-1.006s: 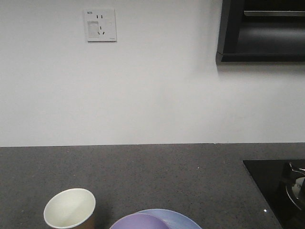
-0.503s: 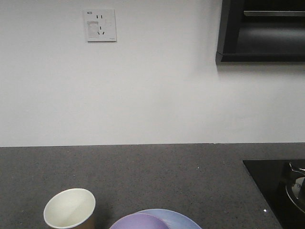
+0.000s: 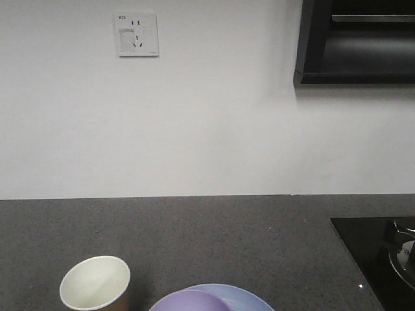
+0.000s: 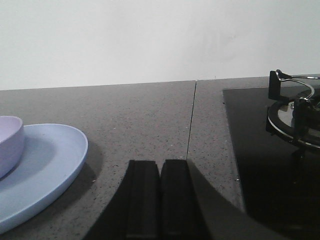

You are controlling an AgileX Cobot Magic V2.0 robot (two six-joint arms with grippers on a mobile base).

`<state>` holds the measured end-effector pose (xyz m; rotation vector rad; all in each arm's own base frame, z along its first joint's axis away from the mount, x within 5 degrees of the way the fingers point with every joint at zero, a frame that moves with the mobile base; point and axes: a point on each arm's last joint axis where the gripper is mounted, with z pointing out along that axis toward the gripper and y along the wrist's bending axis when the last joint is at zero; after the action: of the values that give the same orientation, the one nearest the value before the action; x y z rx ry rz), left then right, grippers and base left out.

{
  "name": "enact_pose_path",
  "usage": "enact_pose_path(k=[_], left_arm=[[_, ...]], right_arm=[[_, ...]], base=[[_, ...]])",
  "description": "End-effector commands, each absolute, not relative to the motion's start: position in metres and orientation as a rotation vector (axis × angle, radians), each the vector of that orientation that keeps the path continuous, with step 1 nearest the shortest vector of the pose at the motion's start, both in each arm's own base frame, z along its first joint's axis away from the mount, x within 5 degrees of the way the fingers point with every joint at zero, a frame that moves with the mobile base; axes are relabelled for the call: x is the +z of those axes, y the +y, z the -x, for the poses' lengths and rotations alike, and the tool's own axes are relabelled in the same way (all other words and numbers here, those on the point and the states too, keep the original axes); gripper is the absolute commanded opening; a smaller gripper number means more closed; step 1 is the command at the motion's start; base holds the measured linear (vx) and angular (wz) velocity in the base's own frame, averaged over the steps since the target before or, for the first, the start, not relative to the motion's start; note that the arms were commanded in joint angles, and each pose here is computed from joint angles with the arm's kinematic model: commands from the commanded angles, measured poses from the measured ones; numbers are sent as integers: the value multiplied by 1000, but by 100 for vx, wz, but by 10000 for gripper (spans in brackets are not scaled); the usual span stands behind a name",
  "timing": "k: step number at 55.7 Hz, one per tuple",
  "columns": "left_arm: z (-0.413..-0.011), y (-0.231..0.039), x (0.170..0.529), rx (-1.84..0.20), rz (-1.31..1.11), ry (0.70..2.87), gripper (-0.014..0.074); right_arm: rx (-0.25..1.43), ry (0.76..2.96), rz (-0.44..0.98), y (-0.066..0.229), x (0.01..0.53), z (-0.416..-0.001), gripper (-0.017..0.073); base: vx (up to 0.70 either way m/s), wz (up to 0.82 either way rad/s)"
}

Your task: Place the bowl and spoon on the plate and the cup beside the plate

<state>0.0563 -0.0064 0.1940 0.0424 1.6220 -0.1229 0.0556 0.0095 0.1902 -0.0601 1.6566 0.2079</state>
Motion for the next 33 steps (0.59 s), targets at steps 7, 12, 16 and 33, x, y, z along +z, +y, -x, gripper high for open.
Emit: enact_pose_path(k=[7,12,16,33], left_arm=[[-54,-5,210,-123,-31,1504,-6],[-54,-5,210,-123,-31,1504,-6],[-54,-5,210,-123,-31,1504,-6],[-54,-5,210,-123,-31,1504,-6]], right_arm=[[201,1579,65,9,196,-56,-8],[201,1579,65,9,196,-56,-8],[201,1579,65,9,196,-56,-8],[201,1579,65,9,196,-56,-8]], base=[[0,0],[0,0],[0,0],[0,0]])
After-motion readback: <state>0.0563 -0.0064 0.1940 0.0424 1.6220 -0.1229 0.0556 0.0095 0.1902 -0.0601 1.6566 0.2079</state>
